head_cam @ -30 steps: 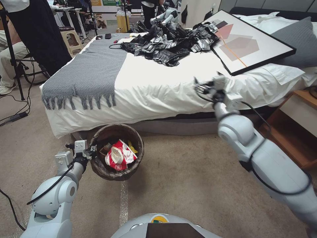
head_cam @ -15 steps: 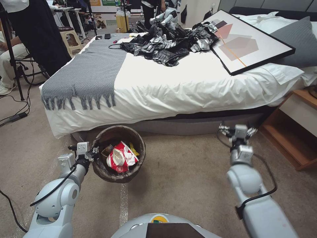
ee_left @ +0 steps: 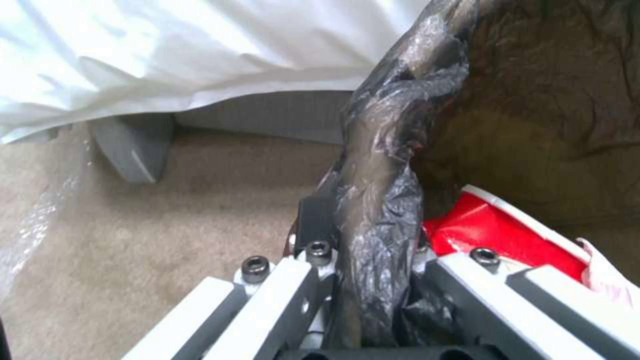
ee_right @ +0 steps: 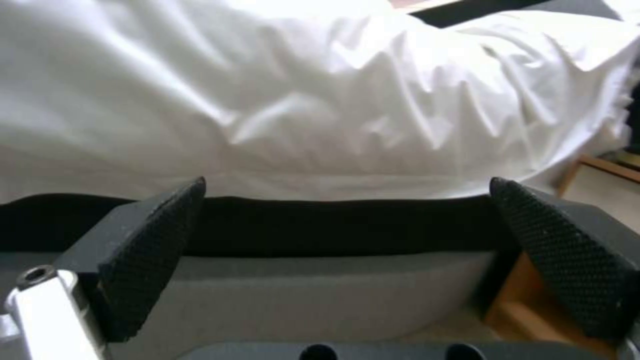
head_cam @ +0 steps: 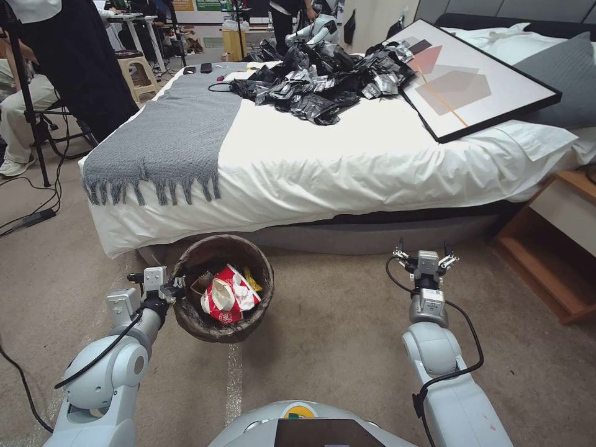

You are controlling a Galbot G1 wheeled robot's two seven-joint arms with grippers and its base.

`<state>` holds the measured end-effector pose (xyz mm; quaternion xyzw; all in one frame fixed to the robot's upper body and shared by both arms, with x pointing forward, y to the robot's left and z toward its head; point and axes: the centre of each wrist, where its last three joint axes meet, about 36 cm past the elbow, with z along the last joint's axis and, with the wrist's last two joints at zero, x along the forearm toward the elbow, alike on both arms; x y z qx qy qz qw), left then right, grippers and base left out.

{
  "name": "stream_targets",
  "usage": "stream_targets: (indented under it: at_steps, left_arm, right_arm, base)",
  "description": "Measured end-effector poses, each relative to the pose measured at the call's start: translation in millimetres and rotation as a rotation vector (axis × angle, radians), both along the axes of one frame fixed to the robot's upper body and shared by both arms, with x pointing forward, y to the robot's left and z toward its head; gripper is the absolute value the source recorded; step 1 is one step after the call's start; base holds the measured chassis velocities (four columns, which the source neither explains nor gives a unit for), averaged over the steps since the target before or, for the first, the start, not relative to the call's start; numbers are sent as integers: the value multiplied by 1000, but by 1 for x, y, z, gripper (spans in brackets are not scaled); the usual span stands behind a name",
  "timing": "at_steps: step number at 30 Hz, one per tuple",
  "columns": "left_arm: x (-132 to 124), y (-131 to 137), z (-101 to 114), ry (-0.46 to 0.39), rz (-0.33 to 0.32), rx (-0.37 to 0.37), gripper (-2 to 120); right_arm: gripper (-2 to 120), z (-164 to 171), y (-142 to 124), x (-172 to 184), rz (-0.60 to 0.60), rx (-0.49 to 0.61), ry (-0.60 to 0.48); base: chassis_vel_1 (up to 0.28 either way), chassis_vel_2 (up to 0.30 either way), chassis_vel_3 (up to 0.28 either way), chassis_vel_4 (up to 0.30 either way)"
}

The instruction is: Pick up the trash bin, then pick up the garbage from the floor and place it into the trash bin.

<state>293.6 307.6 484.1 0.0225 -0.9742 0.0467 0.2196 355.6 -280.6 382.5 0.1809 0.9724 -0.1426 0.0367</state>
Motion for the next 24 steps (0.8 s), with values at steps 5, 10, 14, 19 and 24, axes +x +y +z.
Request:
stream_targets:
  at_steps: [5,10,14,19,24]
  left_arm:
    - [0,1,0,0,5,-5,0]
    - [0,2,-1,1,9,-7,0]
    - [-1,2,-2,3,13,-11,0]
    - [0,4,-4,7,19,-11,0]
    - [0,6,-4,11,24,-7,0]
  right_arm:
    - [100,-1,4,2,19,-5,3]
    - [100,-3,6,3,29,-6,8]
    - [100,-5,9,3,41,-9,13]
    - [100,-11,15,1,55,-10,28]
    - [100,-12,16,1,57,-13,33]
  base:
    - [9,7,10,10]
    - [41,41,60,43]
    - [60,70,68,68]
    - [97,96,89,89]
    - [111,104,104,106]
